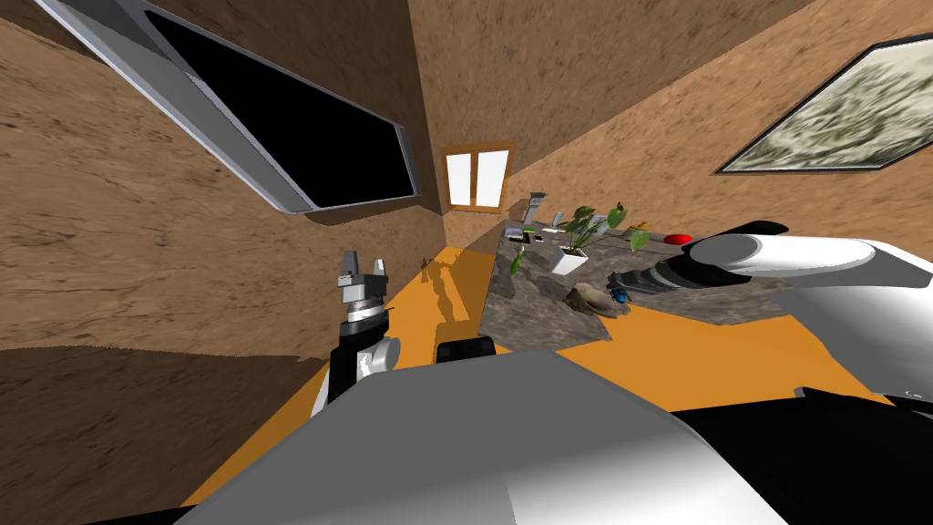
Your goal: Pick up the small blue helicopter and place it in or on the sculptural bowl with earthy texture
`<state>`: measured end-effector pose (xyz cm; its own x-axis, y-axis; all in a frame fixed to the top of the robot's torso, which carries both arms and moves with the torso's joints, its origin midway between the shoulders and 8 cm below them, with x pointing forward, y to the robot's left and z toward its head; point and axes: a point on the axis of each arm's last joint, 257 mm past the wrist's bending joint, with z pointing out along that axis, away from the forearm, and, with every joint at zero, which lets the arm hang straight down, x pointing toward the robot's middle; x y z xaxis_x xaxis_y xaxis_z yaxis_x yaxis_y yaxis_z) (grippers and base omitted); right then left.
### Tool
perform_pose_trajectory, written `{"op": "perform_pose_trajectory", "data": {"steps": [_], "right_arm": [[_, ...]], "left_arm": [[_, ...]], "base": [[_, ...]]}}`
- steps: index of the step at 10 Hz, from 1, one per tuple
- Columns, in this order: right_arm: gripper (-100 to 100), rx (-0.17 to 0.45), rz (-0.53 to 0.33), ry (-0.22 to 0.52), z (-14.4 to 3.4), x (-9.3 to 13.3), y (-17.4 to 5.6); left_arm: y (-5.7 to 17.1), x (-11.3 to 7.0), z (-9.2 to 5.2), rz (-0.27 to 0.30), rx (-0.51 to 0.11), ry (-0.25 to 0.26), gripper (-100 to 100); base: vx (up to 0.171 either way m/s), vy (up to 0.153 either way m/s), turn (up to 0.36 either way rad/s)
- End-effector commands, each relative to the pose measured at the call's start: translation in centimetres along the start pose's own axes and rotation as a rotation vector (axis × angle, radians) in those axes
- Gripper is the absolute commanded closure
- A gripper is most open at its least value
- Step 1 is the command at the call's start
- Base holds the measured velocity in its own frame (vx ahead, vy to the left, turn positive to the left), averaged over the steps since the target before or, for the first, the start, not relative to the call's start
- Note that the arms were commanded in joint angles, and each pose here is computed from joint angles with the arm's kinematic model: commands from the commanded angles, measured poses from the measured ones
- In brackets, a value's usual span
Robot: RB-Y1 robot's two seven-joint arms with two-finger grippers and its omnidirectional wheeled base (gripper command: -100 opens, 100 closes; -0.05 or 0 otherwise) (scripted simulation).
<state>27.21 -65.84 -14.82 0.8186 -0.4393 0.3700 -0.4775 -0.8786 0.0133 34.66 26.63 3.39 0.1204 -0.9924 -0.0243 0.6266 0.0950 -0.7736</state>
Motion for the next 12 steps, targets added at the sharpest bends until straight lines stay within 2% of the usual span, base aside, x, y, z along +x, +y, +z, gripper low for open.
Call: {"op": "perform_pose_trajectory", "data": {"steps": [1, 5, 6, 7, 12], "right_arm": [[-100, 0.0, 0.0, 0.0, 0.0, 0.0, 0.0], [-100, 0.0, 0.0, 0.0, 0.0, 0.0, 0.0], [0, 0.0, 0.0, 0.0, 0.0, 0.0, 0.0], [-100, 0.002, 0.001, 0.002, -1.7, 0.6, -0.7], [-100, 0.001, -0.004, 0.003, -5.5, 1.7, -2.6]], "left_arm": [[0.0, 0.0, 0.0, 0.0, 0.0, 0.0, 0], [0.0, 0.0, 0.0, 0.0, 0.0, 0.0, 0], [0.0, 0.0, 0.0, 0.0, 0.0, 0.0, 0], [0.0, 0.0, 0.0, 0.0, 0.0, 0.0, 0], [0.0, 0.0, 0.0, 0.0, 0.0, 0.0, 0]], "base": [[-0.005, -0.009, -0.002], [0.0, -0.001, 0.0], [0.0, 0.0, 0.0], [-0.006, -0.011, 0.009], [-0.017, -0.034, -0.006]]}}
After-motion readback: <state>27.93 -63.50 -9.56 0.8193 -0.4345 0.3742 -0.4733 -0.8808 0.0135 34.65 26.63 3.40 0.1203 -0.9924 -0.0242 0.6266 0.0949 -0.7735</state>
